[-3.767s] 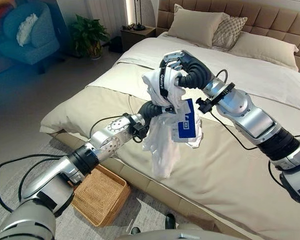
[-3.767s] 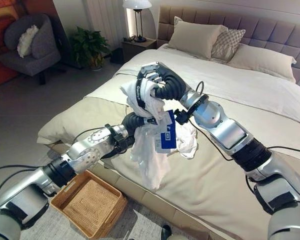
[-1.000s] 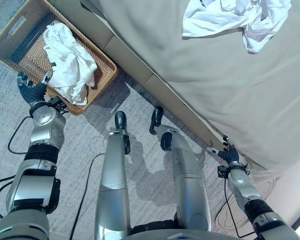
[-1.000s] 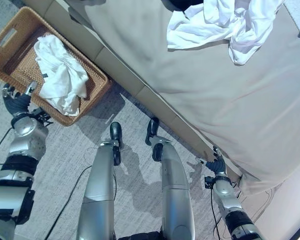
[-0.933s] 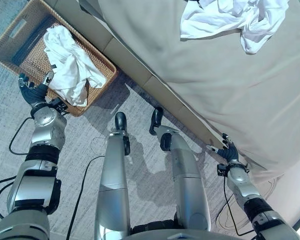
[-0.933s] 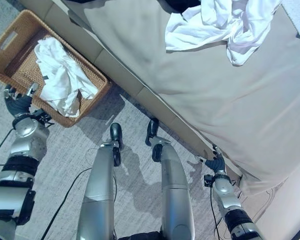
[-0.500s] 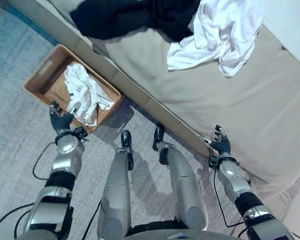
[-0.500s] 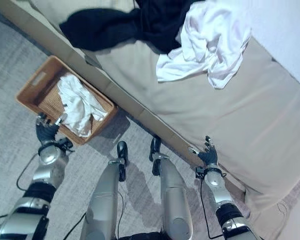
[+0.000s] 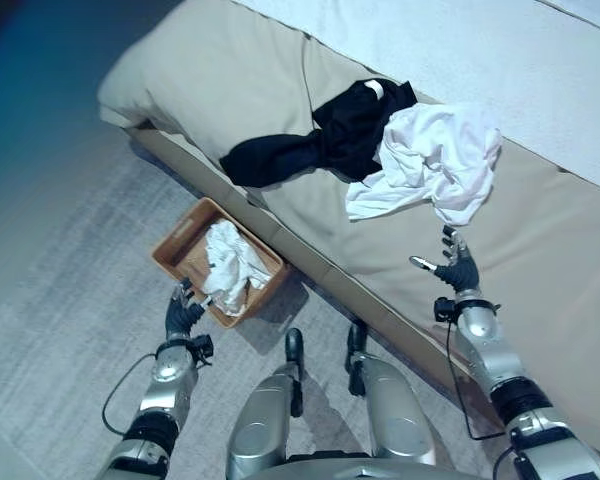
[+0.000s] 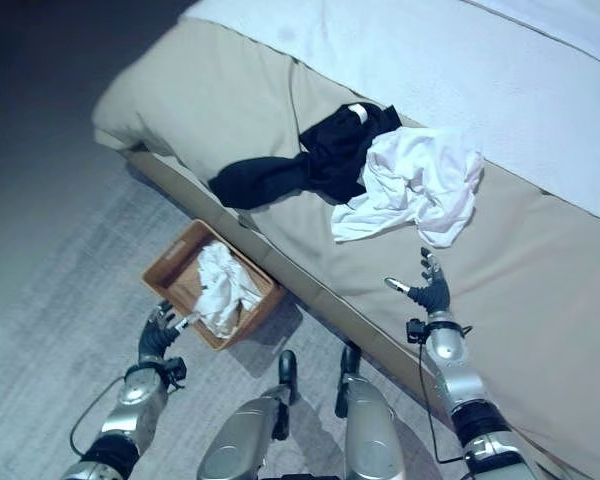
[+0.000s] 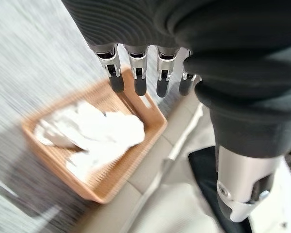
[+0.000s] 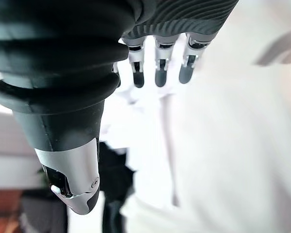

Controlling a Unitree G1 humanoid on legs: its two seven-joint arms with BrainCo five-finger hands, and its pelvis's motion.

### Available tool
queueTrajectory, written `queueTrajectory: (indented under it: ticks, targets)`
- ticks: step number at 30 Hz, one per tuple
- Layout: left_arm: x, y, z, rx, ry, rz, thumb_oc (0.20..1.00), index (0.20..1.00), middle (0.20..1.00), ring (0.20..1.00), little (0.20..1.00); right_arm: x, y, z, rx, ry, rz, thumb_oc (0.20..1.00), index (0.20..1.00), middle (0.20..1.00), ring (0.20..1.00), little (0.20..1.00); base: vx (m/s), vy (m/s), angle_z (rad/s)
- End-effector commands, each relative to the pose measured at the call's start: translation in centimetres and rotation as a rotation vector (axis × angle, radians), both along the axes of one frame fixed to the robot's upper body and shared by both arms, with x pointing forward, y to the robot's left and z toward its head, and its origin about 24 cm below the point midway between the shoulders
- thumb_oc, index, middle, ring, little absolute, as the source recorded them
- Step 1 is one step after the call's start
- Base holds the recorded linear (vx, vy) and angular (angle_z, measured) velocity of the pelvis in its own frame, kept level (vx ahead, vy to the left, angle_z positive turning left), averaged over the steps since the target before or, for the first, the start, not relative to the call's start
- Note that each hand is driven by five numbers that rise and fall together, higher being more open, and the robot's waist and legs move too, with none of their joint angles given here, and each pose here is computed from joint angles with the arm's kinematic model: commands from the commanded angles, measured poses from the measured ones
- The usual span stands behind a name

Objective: Pick up clothes into the bucket

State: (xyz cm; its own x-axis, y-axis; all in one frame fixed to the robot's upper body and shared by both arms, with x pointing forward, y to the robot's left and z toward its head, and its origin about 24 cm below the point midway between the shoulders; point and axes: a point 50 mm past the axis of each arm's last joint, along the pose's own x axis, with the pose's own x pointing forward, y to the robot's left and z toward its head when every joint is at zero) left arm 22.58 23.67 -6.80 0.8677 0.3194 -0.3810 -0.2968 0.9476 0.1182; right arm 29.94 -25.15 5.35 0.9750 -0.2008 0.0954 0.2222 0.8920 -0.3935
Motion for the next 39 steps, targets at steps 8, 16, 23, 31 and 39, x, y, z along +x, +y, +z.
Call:
queueTrajectory:
  ticks: [8,16,23,31,39]
  targets:
    - [-3.4,-0.5,-3.7,0.112,0.239,-0.093,1.000,1.000,1.000,1.000,1.000,3.9,-2.9,12.4,-0.529,-0.366,-0.197,1.000,1.000,1.000,1.000,1.000,-0.03,-0.050,0.02]
    - [-3.0,-0.8,-3.3,0.123,0.200,-0.062,1.000,1.000,1.000,1.000,1.000,5.8,-8.4,21.1,-0.564,-0.386,-0.512,1.000,1.000,1.000,1.000,1.000,-0.05,-0.039,0.04]
    - [-0.4,-2.7,-1.4,0.123,0.070,-0.120,1.000,1.000,1.000,1.000,1.000,5.4,-10.2,26.7,-0.682,-0.366,-0.657,1.000,1.000,1.000,1.000,1.000,-0.04,-0.050,0.13]
    - [1.6,-4.7,0.9,0.161,-0.061,-0.226,1.000,1.000,1.000,1.000,1.000,4.2,-11.0,31.1,-0.785,-0.336,-0.751,1.000,1.000,1.000,1.000,1.000,0.03,-0.067,0.16]
    - [1.5,-4.7,1.2,0.124,-0.074,-0.216,1.000,1.000,1.000,1.000,1.000,4.9,-10.7,30.9,-0.751,-0.232,-0.672,1.000,1.000,1.000,1.000,1.000,0.01,-0.040,0.15]
